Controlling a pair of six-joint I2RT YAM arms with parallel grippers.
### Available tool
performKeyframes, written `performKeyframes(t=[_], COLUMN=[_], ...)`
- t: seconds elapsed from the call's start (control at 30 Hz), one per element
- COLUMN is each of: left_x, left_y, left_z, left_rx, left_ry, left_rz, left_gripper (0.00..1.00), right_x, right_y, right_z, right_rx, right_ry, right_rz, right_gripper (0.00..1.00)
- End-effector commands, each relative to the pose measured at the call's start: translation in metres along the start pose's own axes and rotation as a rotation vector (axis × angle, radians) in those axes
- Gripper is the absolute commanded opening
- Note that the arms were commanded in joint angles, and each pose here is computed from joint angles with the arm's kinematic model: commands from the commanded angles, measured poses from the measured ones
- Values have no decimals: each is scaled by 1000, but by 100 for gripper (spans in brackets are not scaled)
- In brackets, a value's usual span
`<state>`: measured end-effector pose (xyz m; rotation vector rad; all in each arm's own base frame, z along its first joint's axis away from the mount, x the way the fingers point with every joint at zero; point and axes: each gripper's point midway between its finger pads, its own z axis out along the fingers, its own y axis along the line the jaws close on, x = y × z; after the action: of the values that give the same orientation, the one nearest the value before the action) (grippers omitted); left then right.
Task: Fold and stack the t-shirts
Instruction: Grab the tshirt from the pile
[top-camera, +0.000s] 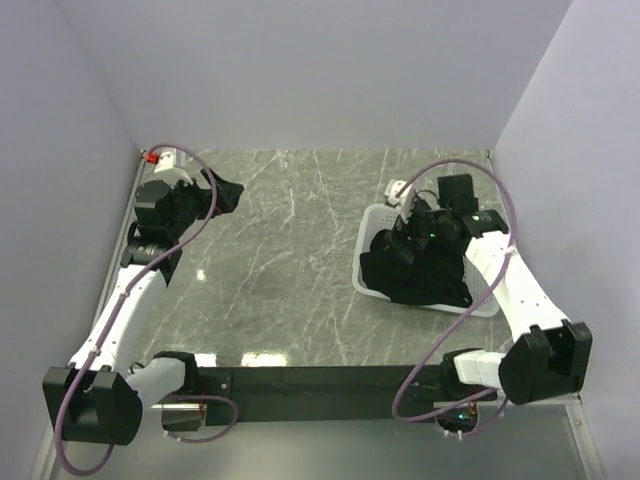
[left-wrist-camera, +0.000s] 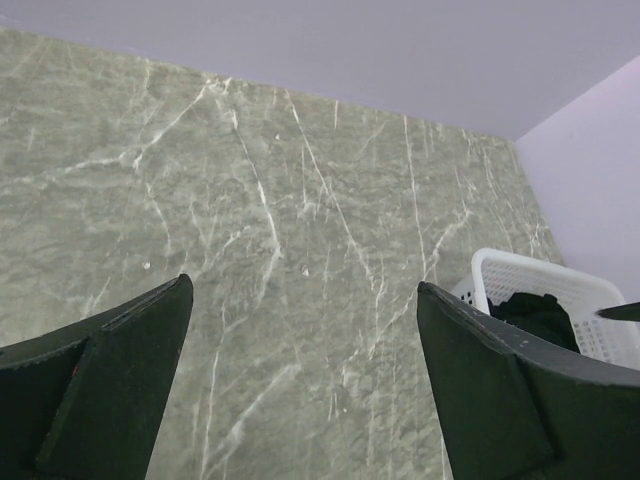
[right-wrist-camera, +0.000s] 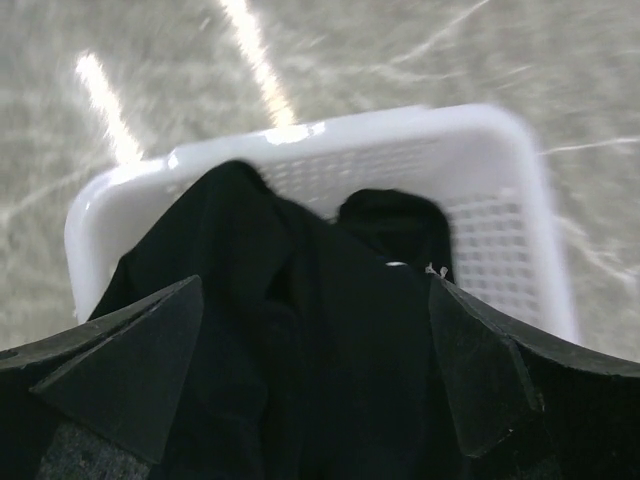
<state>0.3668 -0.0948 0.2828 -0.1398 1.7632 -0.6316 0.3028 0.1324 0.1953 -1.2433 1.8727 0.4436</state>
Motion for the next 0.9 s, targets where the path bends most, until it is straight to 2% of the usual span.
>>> performKeyframes(t=[0.0, 0.27, 0.37, 0.4, 0.47, 0.57, 0.6, 0.67, 0.87], left_x=[-5, 1, 3, 3, 4, 0, -1, -3, -6], left_y=[-9, -4, -4, -4, -4, -5, -6, -6, -9], left_z=[-10, -22, -23, -23, -23, -25, -26, -27, -29], left_rx=[40, 11, 9, 9, 7, 7, 7, 5, 14], left_ry=[-38, -38, -42, -41, -38, -45, -48, -54, -68], left_rz=[9, 9, 5, 3, 3, 6, 6, 9, 10], left_gripper=[99, 99, 100, 99, 99, 100, 99, 99, 100], right_x=[26, 70, 89, 90, 95, 92, 88, 61, -79], right_y=[23, 28, 20, 20, 14, 6, 5, 0, -13], right_z=[12, 18, 29, 33, 40, 44, 44, 34, -28], right_rx=[-134, -161, -120, -121, -95, -60, -57, -32, 69], right_ry=[109, 270, 349, 360, 383, 384, 373, 298, -66], right_rz=[-87, -117, -99, -96, -62, -19, -12, -11, -57], right_gripper=[99, 98, 91, 83, 75, 39, 15, 0, 0])
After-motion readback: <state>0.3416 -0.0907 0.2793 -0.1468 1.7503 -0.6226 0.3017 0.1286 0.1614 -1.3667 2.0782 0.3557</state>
